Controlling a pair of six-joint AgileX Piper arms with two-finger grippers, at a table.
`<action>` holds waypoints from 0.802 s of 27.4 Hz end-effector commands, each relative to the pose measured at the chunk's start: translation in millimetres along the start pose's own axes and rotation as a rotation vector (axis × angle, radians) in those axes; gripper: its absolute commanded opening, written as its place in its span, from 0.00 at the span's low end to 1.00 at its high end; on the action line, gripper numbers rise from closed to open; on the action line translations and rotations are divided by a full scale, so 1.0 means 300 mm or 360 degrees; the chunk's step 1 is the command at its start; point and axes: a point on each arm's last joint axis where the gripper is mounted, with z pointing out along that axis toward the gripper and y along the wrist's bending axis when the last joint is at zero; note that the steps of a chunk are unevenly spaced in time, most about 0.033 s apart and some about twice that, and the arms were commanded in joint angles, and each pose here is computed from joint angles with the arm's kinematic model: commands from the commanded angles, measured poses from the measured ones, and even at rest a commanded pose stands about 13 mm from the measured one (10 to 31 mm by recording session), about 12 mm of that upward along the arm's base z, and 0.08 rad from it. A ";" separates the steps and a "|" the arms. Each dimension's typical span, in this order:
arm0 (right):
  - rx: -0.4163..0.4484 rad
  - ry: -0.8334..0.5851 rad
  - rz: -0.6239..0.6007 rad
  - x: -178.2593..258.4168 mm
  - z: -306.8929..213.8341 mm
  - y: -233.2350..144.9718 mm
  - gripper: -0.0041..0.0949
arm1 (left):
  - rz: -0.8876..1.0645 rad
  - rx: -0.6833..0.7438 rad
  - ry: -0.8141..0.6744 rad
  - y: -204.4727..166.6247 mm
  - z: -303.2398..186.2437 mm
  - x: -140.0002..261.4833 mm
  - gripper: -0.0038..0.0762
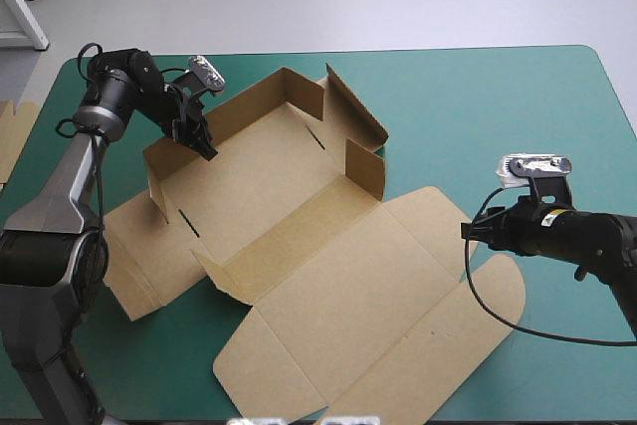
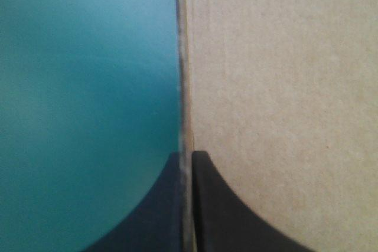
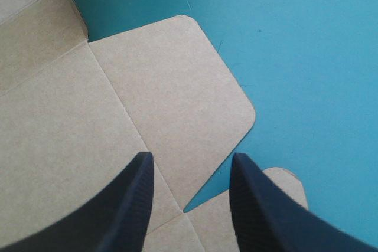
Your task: Fold the box
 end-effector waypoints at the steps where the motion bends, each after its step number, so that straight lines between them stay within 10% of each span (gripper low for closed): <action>1: 0.0005 -0.0165 -0.0013 -0.047 -0.037 0.005 0.45 | 0.0174 -0.0311 -0.0241 -0.013 -0.125 -0.092 0.03; 22: 0.0233 -0.0386 -0.0150 -0.121 -0.084 -0.027 0.45 | 0.0537 -0.0773 -0.0384 -0.413 -0.169 -0.213 0.03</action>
